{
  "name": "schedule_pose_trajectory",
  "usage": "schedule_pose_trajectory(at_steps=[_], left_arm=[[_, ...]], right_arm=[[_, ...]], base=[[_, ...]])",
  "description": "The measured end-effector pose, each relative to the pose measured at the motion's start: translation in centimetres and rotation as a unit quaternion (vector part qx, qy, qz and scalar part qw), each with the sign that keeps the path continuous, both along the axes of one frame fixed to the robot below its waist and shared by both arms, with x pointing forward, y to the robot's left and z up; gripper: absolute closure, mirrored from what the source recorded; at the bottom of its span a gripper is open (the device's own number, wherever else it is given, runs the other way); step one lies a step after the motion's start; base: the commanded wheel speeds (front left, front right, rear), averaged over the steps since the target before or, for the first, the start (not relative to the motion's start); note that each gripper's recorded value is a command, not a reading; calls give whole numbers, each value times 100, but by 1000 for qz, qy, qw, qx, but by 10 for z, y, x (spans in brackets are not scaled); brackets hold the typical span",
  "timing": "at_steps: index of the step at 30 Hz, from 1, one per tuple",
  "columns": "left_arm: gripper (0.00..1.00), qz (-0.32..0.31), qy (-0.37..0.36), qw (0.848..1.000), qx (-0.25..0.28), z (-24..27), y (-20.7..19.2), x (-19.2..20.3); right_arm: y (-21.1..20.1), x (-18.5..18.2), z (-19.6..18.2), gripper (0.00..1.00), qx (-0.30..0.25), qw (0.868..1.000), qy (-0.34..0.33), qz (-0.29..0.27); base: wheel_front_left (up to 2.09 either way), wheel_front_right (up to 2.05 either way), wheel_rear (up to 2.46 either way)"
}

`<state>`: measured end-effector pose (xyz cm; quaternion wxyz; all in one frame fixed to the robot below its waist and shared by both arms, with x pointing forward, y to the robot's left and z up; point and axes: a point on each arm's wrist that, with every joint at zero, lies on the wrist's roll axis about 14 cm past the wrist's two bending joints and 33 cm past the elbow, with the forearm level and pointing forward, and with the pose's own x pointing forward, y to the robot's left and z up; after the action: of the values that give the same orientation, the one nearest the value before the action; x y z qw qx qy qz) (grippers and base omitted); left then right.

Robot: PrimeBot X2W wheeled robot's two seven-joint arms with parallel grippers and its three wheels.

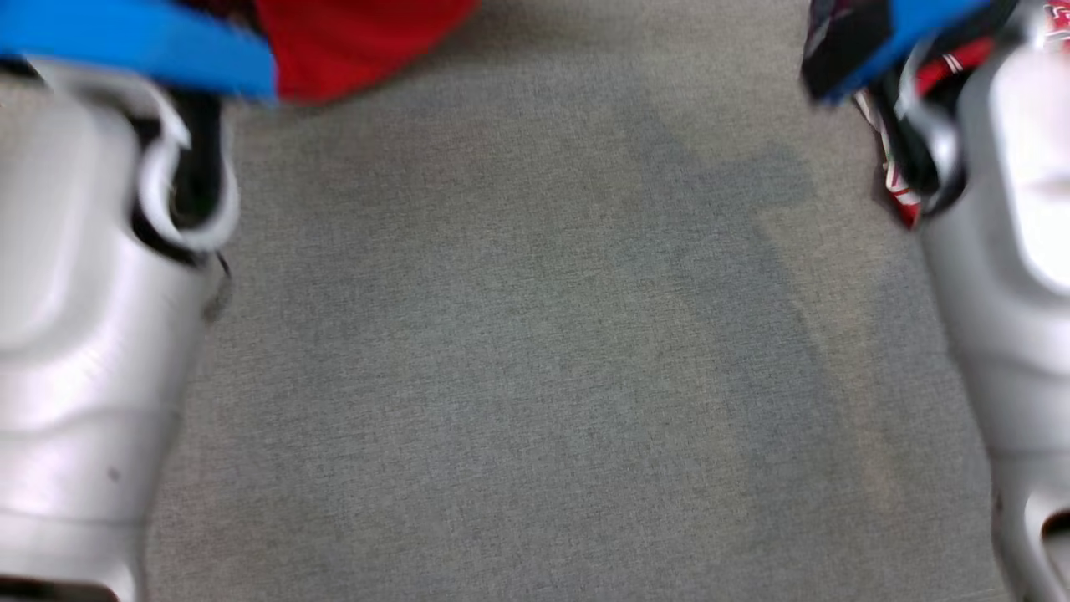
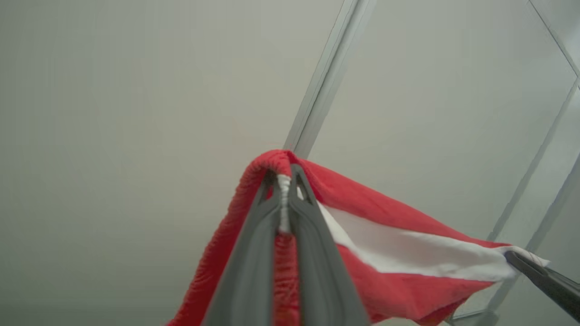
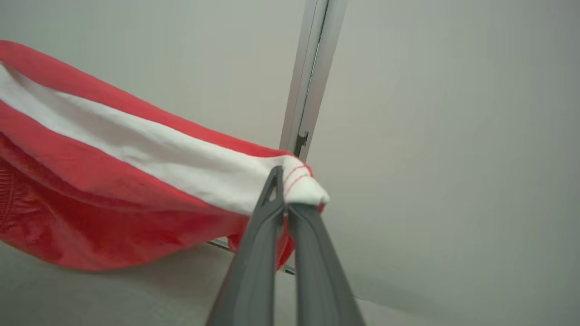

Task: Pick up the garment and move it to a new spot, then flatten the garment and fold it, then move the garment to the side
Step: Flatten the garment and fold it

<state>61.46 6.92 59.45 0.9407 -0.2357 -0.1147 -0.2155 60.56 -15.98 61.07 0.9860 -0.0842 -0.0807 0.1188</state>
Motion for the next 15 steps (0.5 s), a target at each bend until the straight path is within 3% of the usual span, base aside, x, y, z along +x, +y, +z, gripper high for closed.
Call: schedule_pose_trajectory(at_steps=[3,7,10,15], left_arm=[[100,-12,68,997,22,-63,-6,-19],[100,-23,143,988,53,-129,-6,-58],[100,-34,185,979,75,-162,-5,-98],[100,-36,218,971,87,-178,6,-159]], right_arm=[[-3,-21,-73,100,1,995,103,3],[-12,-60,-131,100,-6,981,192,7],[-9,-93,-154,100,-10,971,238,24],[-10,-133,-159,100,-3,961,275,38]], base=[[0,0,0],[0,0,0],[0,0,0],[0,0,0]])
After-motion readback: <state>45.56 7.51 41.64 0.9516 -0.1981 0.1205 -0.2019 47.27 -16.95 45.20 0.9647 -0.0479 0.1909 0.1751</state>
